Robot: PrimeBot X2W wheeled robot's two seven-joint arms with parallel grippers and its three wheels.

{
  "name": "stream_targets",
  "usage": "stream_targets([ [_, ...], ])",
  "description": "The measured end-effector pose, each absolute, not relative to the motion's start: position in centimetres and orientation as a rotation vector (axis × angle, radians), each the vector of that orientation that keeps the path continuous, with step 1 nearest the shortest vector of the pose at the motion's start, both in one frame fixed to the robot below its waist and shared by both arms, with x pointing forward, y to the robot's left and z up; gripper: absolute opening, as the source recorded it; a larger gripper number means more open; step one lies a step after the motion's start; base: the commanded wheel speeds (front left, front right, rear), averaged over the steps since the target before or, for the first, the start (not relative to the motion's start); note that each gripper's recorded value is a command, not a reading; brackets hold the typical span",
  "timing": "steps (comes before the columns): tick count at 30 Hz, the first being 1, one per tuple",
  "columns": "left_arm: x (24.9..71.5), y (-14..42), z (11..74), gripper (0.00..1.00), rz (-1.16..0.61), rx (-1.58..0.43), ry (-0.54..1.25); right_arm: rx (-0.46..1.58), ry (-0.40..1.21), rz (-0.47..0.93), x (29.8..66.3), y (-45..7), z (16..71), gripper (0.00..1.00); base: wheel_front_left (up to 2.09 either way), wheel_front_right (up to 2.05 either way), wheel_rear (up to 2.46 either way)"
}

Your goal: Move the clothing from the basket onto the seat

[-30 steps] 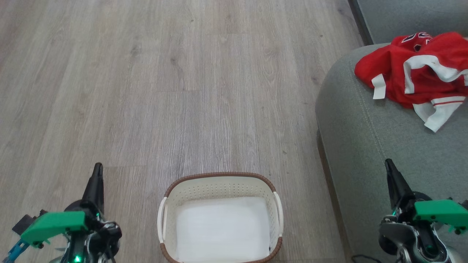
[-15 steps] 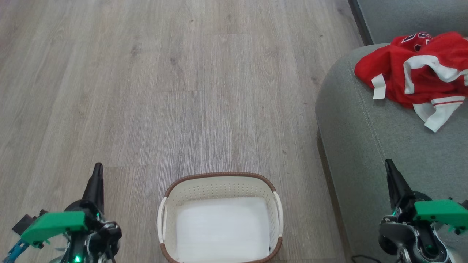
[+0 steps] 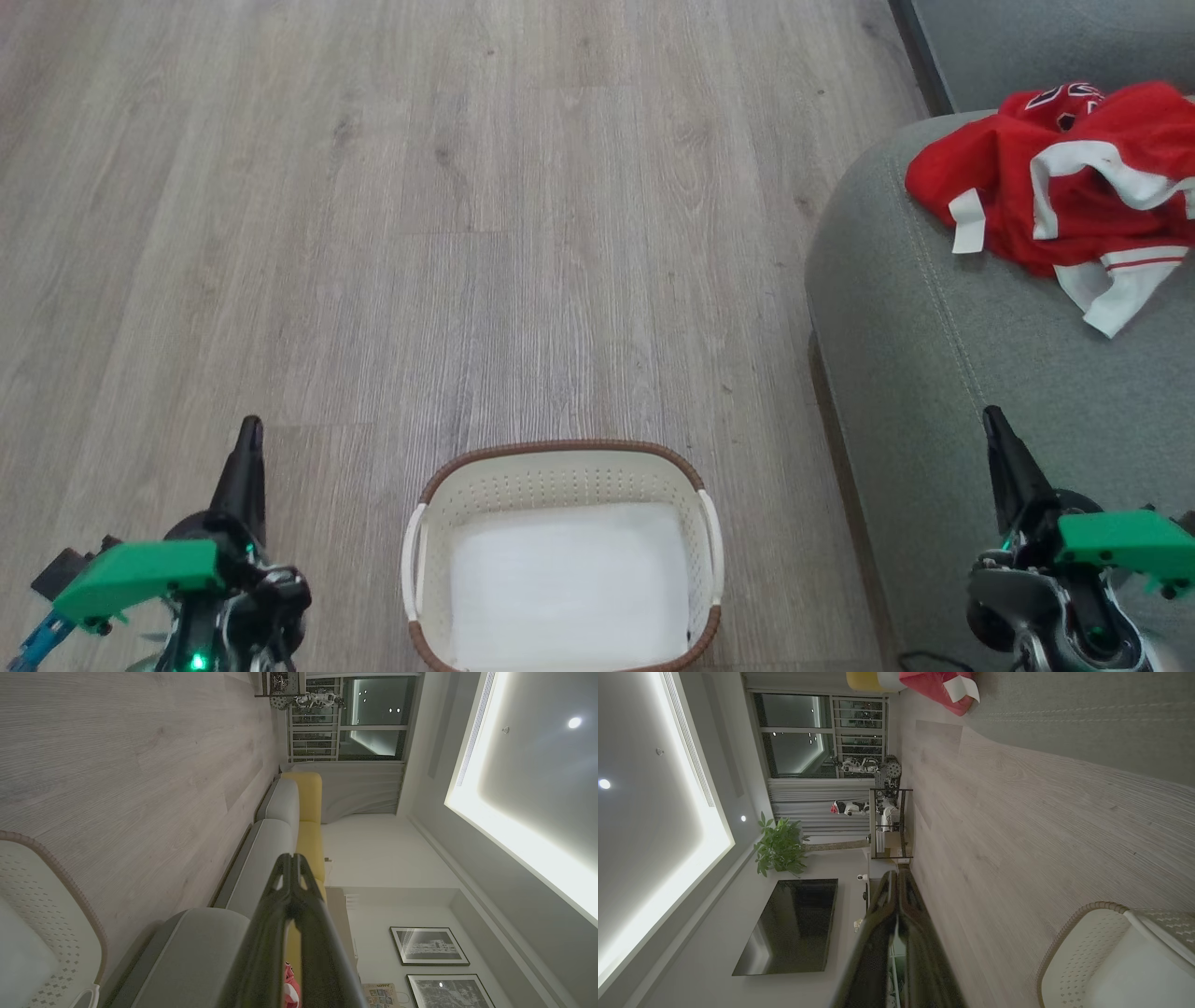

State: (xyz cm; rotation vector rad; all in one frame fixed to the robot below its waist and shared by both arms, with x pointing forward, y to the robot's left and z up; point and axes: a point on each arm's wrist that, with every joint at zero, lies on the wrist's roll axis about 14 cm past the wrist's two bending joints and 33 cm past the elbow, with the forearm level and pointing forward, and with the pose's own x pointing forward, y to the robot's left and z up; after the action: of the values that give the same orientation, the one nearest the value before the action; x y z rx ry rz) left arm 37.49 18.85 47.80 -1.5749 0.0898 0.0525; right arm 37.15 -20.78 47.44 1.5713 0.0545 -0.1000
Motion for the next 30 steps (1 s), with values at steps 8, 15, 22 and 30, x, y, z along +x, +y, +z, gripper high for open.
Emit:
stream_targets([
  [8,37.49,18.85,47.79,0.0,0.053,-1.575,0.09,1.571,0.054,-0.1,37.15,-20.78,47.44,0.0,0.0,0.0,0.0],
  [15,37.49,18.84,47.79,0.0,0.053,-1.575,0.09,1.571,0.054,-0.1,37.15,-20.78,47.44,0.0,0.0,0.0,0.0],
  [22,37.49,18.84,47.79,0.0,0.053,-1.575,0.09,1.571,0.054,-0.1,37.15,-20.78,47.44,0.0,0.0,0.0,0.0],
  [30,37.49,18.84,47.79,0.0,0.053,-1.575,0.09,1.571,0.054,-0.1,37.15,-20.78,47.44,0.0,0.0,0.0,0.0],
])
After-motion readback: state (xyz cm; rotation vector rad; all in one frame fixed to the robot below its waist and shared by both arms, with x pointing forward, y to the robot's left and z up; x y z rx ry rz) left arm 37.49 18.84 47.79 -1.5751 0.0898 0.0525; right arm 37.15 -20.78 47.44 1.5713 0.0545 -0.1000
